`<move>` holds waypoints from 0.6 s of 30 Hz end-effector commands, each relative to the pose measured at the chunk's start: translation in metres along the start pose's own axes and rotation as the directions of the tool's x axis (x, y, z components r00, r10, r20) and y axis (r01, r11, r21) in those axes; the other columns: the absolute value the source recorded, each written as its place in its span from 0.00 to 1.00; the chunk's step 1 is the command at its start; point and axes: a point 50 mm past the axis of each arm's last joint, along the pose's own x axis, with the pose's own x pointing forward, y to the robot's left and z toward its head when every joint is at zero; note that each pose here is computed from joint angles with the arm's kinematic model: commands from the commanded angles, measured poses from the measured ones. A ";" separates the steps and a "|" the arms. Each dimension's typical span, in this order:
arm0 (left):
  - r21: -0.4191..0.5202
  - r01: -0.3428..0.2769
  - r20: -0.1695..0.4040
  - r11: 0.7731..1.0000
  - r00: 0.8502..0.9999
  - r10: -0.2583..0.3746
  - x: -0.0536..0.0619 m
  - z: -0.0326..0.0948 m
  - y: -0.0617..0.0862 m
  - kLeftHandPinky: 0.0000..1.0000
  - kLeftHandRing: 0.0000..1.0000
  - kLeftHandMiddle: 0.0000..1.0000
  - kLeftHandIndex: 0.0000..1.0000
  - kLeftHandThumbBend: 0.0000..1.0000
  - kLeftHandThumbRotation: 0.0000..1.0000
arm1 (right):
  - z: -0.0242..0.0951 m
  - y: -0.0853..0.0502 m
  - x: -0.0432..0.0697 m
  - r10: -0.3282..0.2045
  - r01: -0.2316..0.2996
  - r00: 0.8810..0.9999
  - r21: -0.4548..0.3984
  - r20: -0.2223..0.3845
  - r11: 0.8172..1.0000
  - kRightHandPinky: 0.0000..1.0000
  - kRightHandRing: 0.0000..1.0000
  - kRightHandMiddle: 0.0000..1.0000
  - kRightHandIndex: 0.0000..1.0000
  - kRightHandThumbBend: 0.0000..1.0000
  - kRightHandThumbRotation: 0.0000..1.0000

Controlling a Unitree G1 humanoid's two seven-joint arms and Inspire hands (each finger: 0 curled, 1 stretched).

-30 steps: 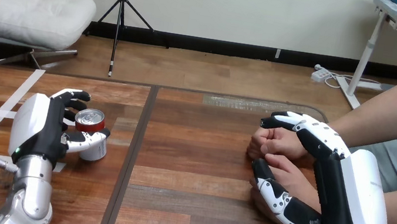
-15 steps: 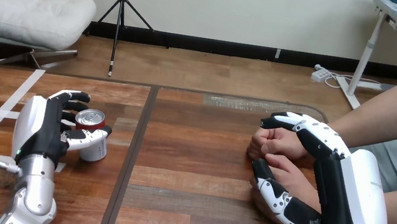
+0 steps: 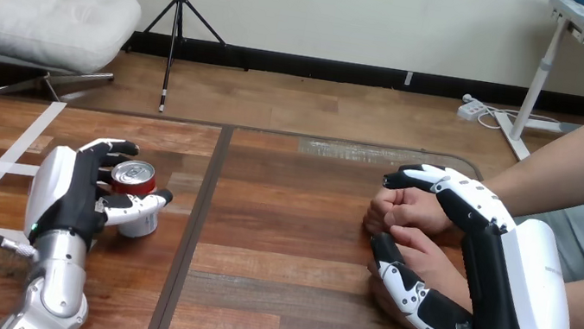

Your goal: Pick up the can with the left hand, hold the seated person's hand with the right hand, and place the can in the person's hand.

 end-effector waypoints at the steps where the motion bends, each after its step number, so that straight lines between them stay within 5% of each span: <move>1: -0.003 -0.015 0.072 1.000 0.997 0.016 0.014 0.025 0.004 0.61 0.68 0.72 0.73 0.78 0.18 | 0.004 -0.008 0.013 -0.040 0.041 0.998 -0.011 0.052 0.999 0.85 0.82 0.77 0.68 0.41 0.00; 18: 0.085 -0.017 0.083 0.996 0.997 0.010 0.014 0.023 0.003 0.64 0.72 0.75 0.76 0.80 0.25 | 0.004 -0.008 0.013 -0.037 0.038 0.998 -0.013 0.050 0.999 0.85 0.82 0.77 0.68 0.41 0.00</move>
